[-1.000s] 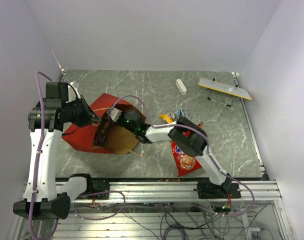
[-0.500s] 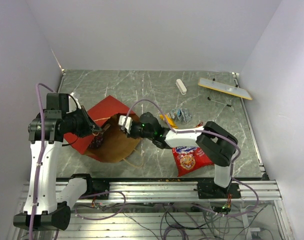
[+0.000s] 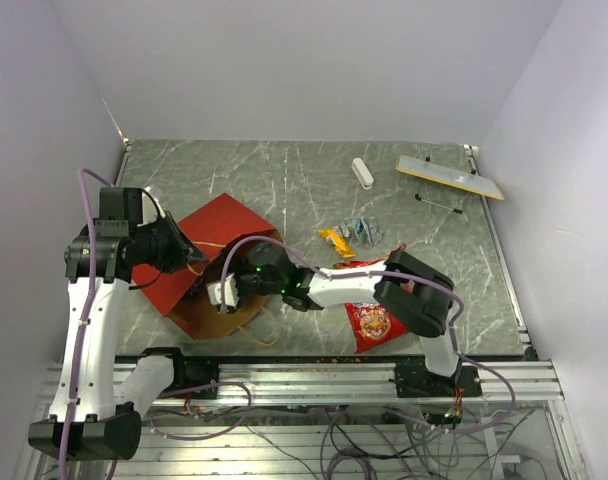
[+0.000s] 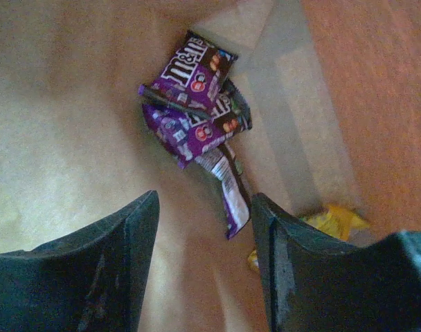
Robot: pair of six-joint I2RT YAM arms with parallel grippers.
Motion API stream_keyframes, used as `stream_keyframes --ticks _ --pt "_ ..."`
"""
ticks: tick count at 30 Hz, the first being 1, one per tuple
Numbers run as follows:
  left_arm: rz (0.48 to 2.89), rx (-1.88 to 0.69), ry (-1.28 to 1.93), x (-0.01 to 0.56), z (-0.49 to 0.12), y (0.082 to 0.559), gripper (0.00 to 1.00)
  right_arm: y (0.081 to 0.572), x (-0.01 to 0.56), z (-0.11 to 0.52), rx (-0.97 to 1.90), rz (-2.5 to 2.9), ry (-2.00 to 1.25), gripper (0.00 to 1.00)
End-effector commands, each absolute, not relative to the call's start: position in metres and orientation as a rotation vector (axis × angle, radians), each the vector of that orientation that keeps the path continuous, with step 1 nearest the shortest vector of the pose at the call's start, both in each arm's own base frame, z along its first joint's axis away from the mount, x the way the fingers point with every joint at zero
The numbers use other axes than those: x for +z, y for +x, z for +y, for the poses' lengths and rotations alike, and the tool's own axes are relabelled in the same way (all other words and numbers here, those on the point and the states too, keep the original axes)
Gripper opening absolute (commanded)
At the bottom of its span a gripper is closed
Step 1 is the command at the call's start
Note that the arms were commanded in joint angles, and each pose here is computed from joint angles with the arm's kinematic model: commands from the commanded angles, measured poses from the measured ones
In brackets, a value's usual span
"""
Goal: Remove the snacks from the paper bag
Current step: Take out the snack from the paper bag.
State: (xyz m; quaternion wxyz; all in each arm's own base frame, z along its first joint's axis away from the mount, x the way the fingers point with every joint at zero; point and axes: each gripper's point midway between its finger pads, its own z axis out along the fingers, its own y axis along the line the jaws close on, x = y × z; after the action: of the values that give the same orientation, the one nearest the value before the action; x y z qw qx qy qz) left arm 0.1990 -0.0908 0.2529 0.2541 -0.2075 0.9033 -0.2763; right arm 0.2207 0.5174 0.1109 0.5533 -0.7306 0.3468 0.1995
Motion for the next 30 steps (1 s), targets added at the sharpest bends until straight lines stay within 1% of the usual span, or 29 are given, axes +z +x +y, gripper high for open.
stream_keyframes --ticks 1,9,19,24,25,26,30 --pt "2.454 -0.755 -0.471 0.263 -0.093 0.200 0.07 0.240 0.100 0.537 0.306 0.711 -1.779 0.57" --pt "2.473 -0.733 -0.363 0.271 -0.092 0.196 0.07 0.277 0.075 0.558 0.118 0.730 -1.798 0.58" --pt "2.509 -0.736 -0.316 0.275 -0.093 0.197 0.07 0.305 0.049 0.580 -0.006 0.725 -1.812 0.58" --pt "2.506 -0.731 -0.319 0.276 -0.092 0.195 0.07 0.316 0.043 0.591 -0.033 0.723 -1.791 0.56" --pt "2.508 -0.730 -0.323 0.276 -0.092 0.195 0.07 0.317 0.041 0.590 -0.031 0.728 -1.788 0.54" --pt "2.510 -0.726 -0.325 0.275 -0.091 0.195 0.07 0.318 0.041 0.591 -0.023 0.731 -1.780 0.51" --pt "2.502 -0.713 -0.338 0.278 -0.090 0.196 0.07 0.318 0.043 0.591 0.022 0.762 -1.752 0.29"
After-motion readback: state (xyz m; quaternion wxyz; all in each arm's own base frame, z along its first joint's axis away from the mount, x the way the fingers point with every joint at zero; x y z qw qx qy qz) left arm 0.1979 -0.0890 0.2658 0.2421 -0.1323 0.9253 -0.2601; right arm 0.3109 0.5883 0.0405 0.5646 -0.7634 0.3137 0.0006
